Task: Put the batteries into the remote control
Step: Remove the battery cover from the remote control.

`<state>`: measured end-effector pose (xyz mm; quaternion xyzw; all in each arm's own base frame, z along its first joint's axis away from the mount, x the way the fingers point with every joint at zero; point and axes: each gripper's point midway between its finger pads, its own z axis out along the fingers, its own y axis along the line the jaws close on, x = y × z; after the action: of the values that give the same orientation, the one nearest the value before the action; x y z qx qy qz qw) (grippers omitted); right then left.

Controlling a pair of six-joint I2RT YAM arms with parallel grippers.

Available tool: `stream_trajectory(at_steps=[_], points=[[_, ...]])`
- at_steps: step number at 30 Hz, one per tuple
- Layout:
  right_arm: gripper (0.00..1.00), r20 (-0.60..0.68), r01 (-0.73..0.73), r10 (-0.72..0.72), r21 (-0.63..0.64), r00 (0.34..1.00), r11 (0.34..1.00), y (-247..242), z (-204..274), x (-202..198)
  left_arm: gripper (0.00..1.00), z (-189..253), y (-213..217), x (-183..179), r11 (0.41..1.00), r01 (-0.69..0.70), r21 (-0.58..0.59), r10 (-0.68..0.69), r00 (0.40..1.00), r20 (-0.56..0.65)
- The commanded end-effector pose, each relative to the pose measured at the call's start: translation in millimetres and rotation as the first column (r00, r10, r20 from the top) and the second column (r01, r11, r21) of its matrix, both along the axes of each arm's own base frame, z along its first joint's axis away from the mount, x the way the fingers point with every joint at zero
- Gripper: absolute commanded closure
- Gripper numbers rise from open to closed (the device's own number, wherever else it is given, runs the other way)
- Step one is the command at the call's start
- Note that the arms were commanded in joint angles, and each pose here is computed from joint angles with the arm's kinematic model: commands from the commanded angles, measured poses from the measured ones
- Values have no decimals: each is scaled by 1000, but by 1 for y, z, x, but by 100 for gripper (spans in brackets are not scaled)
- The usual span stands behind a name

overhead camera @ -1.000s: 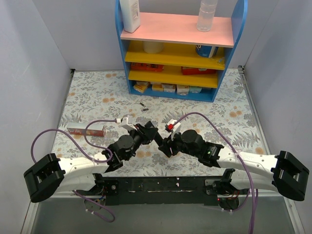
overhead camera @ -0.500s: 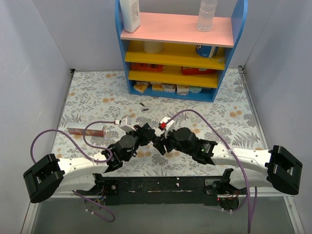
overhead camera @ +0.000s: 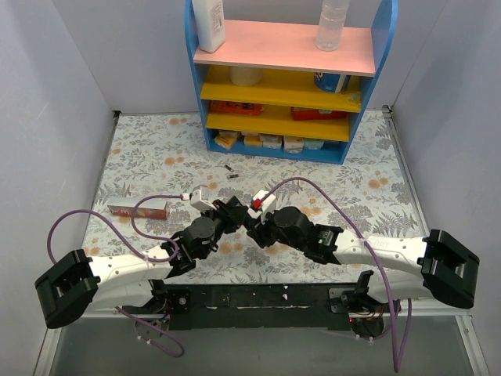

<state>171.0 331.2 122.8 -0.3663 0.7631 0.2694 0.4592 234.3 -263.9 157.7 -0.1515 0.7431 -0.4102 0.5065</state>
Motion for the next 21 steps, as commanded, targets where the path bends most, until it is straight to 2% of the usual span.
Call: stream_trajectory(at_steps=[1, 7, 13, 21], points=[[61, 28, 5, -6, 39, 1000, 999, 9, 19, 5, 100, 10, 6, 3, 999, -37, -16, 38, 999, 19], [73, 9, -23, 23, 11, 1000, 1000, 9, 10, -1, 100, 13, 17, 10, 995, -95, 30, 93, 995, 41], [73, -25, -65, 64, -27, 998, 998, 7, -3, -12, 100, 25, 47, 31, 973, -217, 84, 208, 973, 101], [73, -65, -83, 78, -71, 995, 994, -1, -25, -24, 100, 56, 86, 67, 943, -333, 7, 329, 935, 137]])
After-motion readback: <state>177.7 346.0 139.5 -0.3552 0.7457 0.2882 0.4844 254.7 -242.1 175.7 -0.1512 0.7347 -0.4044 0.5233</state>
